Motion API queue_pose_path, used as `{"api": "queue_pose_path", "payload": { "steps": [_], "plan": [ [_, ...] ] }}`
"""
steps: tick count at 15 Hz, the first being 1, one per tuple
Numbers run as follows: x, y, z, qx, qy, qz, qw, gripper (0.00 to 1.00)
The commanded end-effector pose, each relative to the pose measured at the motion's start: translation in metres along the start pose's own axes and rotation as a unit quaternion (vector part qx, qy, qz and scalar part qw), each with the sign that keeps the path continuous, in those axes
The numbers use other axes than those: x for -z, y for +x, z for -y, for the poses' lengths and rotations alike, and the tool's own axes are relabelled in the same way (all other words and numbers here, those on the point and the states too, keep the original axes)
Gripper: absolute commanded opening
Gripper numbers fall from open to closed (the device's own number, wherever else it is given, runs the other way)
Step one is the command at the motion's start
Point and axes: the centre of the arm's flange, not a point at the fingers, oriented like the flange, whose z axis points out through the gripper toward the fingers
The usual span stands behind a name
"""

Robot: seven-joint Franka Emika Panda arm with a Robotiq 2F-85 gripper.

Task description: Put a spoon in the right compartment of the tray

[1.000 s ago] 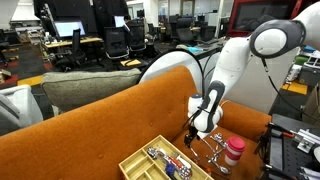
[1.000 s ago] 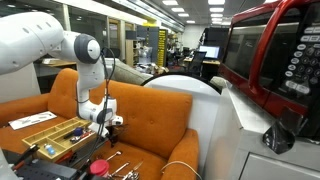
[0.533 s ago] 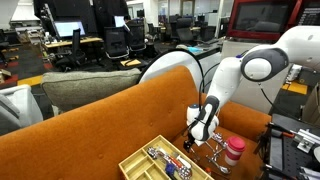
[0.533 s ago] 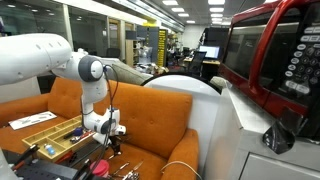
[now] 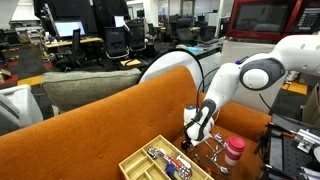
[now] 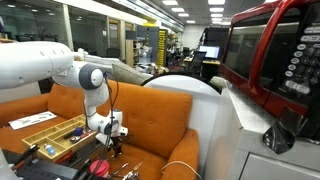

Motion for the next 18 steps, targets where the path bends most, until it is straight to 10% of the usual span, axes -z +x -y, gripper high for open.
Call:
{"api": "queue_pose_path", "payload": {
  "steps": [1,9,18],
  "plan": [
    [-0.012,0.014,0.002,-0.014,-0.006,0.006,0.9999,0.60],
    [-0.021,0.008,-0.004,-0.023,-0.011,0.024,0.9994,0.03],
    [0.008,-0.005,-0.007,-0.017,-0.012,-0.002,0.9998,0.01]
  ]
}}
